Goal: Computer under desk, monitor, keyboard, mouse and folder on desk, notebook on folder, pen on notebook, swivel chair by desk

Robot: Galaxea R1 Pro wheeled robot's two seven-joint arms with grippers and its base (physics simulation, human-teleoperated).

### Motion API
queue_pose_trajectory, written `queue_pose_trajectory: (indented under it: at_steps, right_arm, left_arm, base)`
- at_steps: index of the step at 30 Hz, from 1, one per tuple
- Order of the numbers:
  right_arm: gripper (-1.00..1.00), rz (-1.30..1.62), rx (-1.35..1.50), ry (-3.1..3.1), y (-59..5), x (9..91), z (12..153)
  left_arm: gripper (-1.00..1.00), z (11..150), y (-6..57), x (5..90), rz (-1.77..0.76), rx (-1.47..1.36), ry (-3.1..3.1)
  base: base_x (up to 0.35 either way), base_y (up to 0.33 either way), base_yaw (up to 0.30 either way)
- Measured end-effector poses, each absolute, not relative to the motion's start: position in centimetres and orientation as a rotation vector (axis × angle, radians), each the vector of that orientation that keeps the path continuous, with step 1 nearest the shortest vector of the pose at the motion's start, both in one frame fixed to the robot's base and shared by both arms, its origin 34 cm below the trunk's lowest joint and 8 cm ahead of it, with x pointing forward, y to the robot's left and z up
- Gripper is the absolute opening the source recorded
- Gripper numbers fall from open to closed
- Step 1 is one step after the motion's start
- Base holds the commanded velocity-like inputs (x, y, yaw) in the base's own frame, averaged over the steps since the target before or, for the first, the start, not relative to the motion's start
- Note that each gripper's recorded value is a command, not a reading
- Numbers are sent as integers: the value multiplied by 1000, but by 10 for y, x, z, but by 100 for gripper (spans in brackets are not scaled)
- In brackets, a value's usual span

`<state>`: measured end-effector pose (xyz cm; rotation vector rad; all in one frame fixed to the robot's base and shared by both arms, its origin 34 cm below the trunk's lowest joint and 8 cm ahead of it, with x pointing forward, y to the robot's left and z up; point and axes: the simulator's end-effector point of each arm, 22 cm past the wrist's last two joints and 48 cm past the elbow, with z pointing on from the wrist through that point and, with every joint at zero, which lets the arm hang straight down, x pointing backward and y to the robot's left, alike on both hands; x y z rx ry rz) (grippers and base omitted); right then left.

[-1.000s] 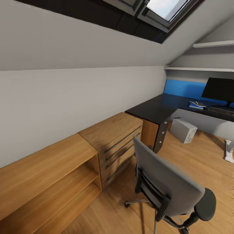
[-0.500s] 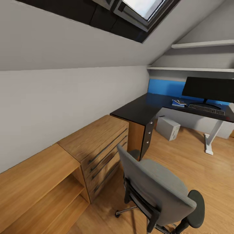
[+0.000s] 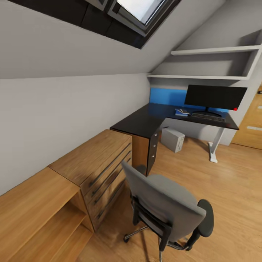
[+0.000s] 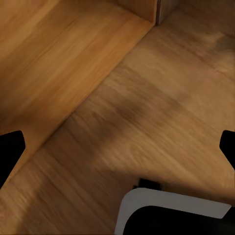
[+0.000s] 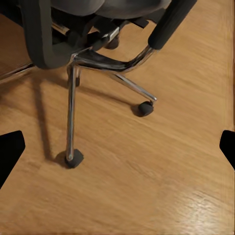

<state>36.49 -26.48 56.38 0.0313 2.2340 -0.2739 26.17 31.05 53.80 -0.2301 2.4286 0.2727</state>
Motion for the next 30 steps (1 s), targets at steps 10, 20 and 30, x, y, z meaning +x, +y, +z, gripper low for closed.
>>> queue_pose_trajectory:
  at_steps: [10,20,30]
  right_arm:
    - [100,-274,32,2234,-265,365,564]
    - [100,-274,32,2233,-265,365,564]
    - [100,-273,32,2231,-265,365,564]
  left_arm:
    - [100,538,311,262,273,-231,2428]
    - [100,538,311,262,273,-231,2428]
    - [100,538,310,262,272,-230,2427]
  base:
    - [-19,240,-292]
    - [-2,43,-293]
    - [0,20,-293]
